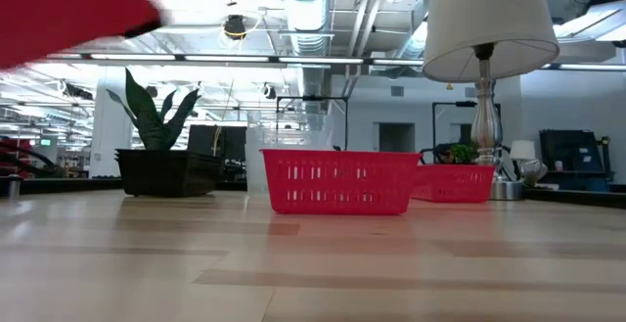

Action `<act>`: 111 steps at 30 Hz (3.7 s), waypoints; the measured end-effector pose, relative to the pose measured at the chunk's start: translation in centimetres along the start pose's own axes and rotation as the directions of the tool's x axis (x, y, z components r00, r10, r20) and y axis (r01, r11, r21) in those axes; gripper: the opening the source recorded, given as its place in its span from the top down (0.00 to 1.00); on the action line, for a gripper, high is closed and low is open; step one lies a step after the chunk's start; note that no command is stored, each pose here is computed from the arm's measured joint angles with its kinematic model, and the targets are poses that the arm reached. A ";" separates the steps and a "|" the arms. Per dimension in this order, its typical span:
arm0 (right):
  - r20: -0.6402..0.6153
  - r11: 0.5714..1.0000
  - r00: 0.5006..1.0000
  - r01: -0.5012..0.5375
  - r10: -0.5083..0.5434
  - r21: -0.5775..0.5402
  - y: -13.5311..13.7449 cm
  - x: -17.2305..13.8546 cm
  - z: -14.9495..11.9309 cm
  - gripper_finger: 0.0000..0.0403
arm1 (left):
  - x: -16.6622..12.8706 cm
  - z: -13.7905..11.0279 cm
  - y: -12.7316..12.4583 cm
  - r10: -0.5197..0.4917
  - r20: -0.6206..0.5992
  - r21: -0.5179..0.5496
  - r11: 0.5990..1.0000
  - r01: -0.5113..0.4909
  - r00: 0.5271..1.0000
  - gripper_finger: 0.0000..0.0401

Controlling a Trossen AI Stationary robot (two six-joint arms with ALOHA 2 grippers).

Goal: Stack baskets by color
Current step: Stack the bottom left red bin on the middle red bin

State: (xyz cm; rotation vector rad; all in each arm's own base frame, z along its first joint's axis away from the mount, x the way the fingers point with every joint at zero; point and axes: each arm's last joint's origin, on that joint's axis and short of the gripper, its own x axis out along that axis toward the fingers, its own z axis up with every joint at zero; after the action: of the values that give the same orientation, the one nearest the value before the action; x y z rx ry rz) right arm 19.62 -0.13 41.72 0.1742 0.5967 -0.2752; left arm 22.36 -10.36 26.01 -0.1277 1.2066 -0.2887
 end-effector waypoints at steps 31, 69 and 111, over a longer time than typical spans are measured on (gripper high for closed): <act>-0.085 0.982 0.980 0.184 -0.180 0.046 -0.4 -3.2 -2.7 0.34 | 2.6 12.9 16.2 0.260 0.135 0.060 0.961 -0.270 0.956 1.00; -0.130 0.975 0.973 0.204 -0.192 0.088 0.1 -1.7 -2.6 0.34 | 3.4 10.2 16.6 0.328 -0.127 -0.312 0.883 -0.352 0.936 1.00; -0.285 0.901 0.926 0.328 -0.247 0.286 -0.9 3.1 -6.8 0.34 | 4.4 11.8 16.5 0.257 -0.152 0.032 0.966 -0.255 0.954 0.95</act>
State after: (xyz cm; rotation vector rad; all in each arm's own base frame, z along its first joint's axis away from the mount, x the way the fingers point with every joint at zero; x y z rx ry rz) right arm 18.21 0.00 34.32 0.4489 0.8198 -0.6522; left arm 37.27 3.54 22.08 0.0637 1.3594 -0.0789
